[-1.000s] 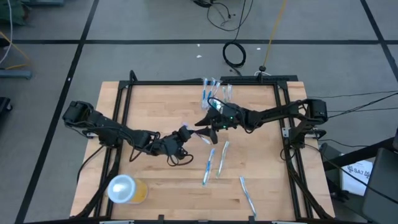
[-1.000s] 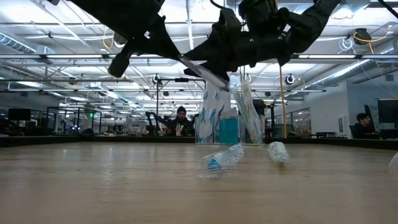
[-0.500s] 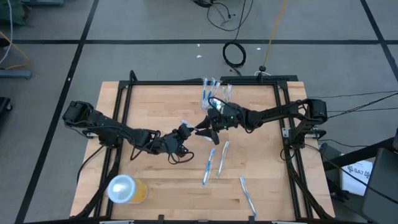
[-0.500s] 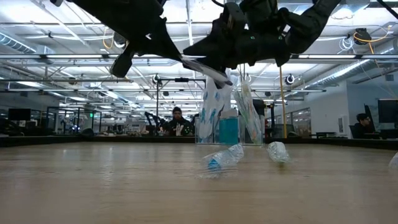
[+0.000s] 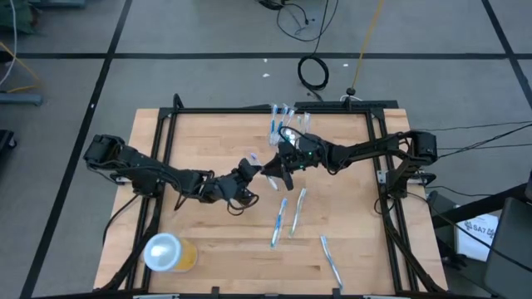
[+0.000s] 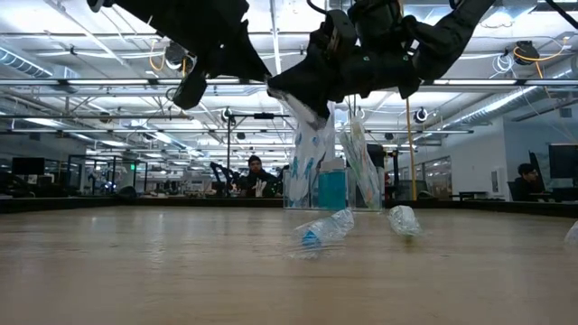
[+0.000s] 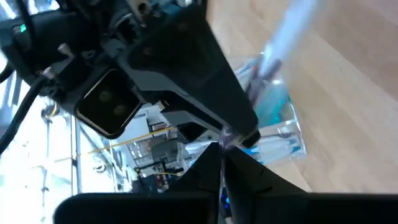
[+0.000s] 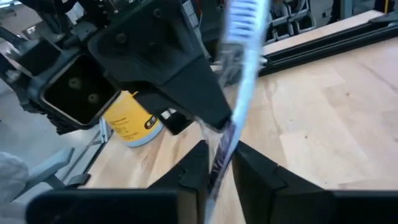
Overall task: Pick & Place toothbrushing station
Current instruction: Put the violet toothbrush into the transparent organizer
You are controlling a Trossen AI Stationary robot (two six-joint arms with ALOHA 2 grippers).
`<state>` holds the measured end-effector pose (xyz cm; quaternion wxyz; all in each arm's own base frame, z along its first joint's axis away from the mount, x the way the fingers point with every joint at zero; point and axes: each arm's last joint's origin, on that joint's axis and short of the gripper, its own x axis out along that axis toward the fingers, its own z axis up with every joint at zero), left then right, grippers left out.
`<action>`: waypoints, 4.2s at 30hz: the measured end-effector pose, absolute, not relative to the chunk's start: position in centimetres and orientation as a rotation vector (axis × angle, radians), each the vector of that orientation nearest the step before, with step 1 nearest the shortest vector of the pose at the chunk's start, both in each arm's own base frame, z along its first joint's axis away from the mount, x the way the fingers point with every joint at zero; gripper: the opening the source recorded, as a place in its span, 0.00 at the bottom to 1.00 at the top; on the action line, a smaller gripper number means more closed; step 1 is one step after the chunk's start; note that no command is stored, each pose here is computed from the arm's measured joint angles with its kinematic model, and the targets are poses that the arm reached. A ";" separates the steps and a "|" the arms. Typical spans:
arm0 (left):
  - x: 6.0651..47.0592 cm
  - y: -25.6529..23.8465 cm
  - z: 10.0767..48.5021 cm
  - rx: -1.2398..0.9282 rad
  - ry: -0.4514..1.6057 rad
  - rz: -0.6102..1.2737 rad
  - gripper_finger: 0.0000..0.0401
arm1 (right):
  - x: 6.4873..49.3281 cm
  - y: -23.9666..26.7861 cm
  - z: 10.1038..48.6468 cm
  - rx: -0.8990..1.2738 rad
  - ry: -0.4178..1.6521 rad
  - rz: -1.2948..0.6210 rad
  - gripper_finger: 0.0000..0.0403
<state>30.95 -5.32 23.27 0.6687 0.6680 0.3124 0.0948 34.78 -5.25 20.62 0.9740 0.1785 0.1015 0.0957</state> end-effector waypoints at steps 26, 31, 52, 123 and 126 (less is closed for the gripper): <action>31.1 -4.7 23.3 1.027 0.603 0.381 0.17 | 34.7 -6.0 20.7 0.313 0.185 0.161 0.05; 31.1 -4.4 23.4 0.976 0.599 0.421 0.25 | 34.5 -6.7 20.7 0.313 0.180 0.143 0.05; 30.4 -5.2 23.5 1.001 0.655 0.625 0.32 | 30.8 -7.5 23.1 0.220 0.096 0.110 0.05; 31.6 4.9 24.6 0.272 0.103 -0.045 0.05 | 30.8 -5.3 21.4 -0.080 -0.050 0.037 0.14; 31.6 4.9 24.6 0.273 0.103 -0.043 0.07 | 30.8 -5.3 21.4 -0.073 -0.050 0.036 0.20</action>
